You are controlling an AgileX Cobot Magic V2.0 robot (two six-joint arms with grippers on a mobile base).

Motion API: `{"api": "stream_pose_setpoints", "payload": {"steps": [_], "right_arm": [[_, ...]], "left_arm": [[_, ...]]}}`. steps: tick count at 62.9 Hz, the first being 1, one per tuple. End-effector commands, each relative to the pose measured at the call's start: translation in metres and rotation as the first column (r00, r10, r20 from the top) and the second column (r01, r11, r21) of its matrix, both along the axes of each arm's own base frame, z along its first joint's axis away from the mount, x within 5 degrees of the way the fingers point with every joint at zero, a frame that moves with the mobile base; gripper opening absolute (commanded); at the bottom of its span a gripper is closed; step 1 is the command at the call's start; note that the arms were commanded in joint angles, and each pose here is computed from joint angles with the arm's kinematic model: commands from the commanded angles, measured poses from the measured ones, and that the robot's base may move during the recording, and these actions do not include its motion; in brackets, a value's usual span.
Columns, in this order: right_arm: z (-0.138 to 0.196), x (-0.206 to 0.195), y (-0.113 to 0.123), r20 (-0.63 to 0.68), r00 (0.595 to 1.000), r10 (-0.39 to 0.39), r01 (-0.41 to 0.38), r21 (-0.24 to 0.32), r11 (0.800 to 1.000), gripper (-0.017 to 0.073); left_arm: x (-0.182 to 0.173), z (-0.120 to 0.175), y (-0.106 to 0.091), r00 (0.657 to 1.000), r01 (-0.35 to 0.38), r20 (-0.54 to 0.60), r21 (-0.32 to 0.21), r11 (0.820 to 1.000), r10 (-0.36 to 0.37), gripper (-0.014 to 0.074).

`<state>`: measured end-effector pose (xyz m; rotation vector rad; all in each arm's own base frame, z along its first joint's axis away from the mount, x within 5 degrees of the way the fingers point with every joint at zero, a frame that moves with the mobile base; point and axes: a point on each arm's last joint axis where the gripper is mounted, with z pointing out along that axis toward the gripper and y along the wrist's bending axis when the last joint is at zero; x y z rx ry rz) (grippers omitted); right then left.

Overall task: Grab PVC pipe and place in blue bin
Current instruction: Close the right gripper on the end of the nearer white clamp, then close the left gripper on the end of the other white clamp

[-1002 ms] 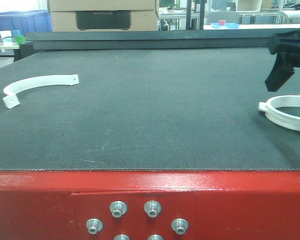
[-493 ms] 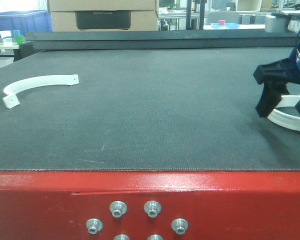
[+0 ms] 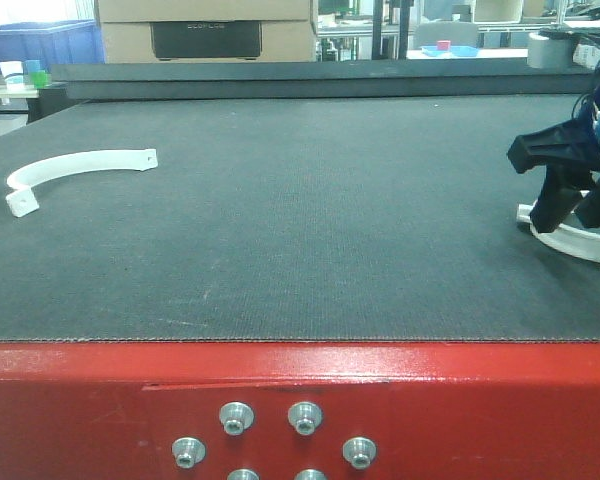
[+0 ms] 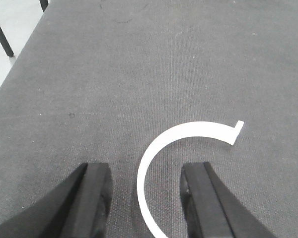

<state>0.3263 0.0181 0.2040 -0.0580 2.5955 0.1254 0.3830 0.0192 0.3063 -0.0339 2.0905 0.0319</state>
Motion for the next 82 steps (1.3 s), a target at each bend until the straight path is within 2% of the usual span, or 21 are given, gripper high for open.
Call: {"api": "stream_pose_setpoints", "payload": {"steps": [1,10,20,43,52,62,82], "right_arm": [[0.0,0.004,0.0,0.025,1.0,0.01,-0.009,-0.015,1.0,0.0185],[-0.006,0.006,0.0,0.005,1.0,0.01,-0.01,-0.015,1.0,0.0239],[-0.01,0.007,0.001,-0.005,1.0,0.01,-0.01,-0.014,1.0,0.023],[-0.02,0.011,0.006,-0.004,1.0,0.024,-0.024,-0.019,1.0,0.004],[-0.023,0.013,0.006,-0.005,1.0,0.024,-0.024,-0.022,0.999,-0.004],[-0.021,0.013,0.006,0.004,1.0,0.023,-0.023,-0.022,0.999,-0.017],[-0.001,0.008,0.006,0.057,0.998,0.024,-0.023,-0.019,1.0,-0.0169]], "left_arm": [[0.002,0.005,0.002,0.999,-0.009,0.039,-0.005,1.0,0.009,0.0256],[0.002,0.006,0.002,0.999,-0.009,0.045,-0.005,1.0,0.009,0.0256],[0.002,0.006,0.002,0.999,-0.009,0.048,-0.005,1.0,0.01,0.0256],[0.003,0.006,0.003,0.998,-0.012,0.059,-0.002,1.0,0.012,0.0256],[0.008,-0.005,0.005,0.999,-0.015,0.03,-0.004,1.0,0.015,0.0256],[0.015,-0.022,0.005,1.0,-0.015,-0.017,-0.006,1.0,0.015,0.0256],[0.026,-0.05,0.006,0.996,-0.019,-0.092,-0.017,1.0,0.017,0.0256]]}}
